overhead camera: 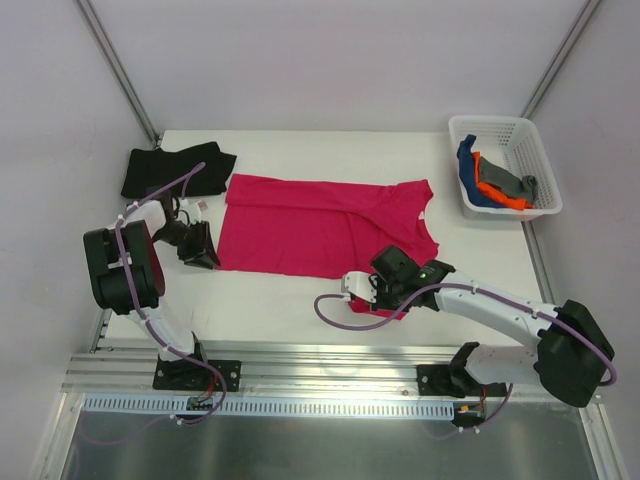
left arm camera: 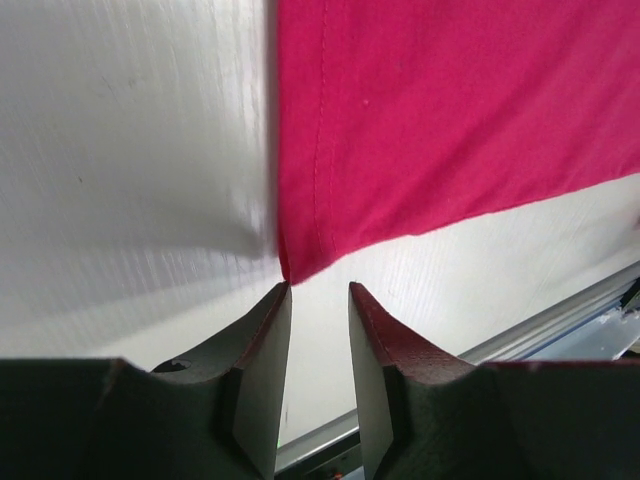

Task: Fold and stack the t-shirts
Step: Fold the tshirt

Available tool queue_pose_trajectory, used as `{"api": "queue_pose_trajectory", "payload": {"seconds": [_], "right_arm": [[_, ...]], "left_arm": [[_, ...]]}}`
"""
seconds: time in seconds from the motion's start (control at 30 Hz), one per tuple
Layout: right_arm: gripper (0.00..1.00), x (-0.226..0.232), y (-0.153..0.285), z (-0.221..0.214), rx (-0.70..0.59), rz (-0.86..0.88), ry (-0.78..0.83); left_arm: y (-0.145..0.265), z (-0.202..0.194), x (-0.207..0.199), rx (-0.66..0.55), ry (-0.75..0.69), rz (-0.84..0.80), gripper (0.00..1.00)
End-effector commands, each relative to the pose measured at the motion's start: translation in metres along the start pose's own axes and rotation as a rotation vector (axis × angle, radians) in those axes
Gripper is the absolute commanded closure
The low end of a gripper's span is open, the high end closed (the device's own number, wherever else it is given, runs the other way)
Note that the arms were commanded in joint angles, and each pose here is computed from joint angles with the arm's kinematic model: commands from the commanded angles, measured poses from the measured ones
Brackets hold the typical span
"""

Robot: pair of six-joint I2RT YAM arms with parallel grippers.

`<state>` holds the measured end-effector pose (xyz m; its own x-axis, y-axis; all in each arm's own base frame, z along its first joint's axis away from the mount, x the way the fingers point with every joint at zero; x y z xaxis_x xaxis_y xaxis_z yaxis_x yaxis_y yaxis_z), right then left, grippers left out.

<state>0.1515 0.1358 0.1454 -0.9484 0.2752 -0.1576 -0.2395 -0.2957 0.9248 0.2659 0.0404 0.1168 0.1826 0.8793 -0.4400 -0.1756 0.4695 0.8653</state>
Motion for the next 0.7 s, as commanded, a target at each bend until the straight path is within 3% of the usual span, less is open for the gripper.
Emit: {"api": "queue_pose_trajectory", "payload": {"seconds": [0.0,0.67], "right_arm": [[0.99,-0.001,0.003,-0.001,-0.032,-0.009,0.012],[1.00,0.000,0.003,-0.002,-0.035,-0.006,0.003]], "left_arm": [[0.015,-0.007,-0.012,-0.032,0.012,-0.031,0.70],[0.006,0.001,-0.002,0.005,0.061,-0.008,0.69]]}}
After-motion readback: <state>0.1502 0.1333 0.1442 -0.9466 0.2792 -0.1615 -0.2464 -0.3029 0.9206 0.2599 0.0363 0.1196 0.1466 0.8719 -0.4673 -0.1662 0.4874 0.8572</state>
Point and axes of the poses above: each gripper's point midway between its finger pads, its own y axis back along the fingers, its own x axis along the line the jaws close on, z = x × y, the point moved 10 cm from there along y, back along the fingers, and after that the axes turned 14 degrees about -y, right-handed, at the moved point
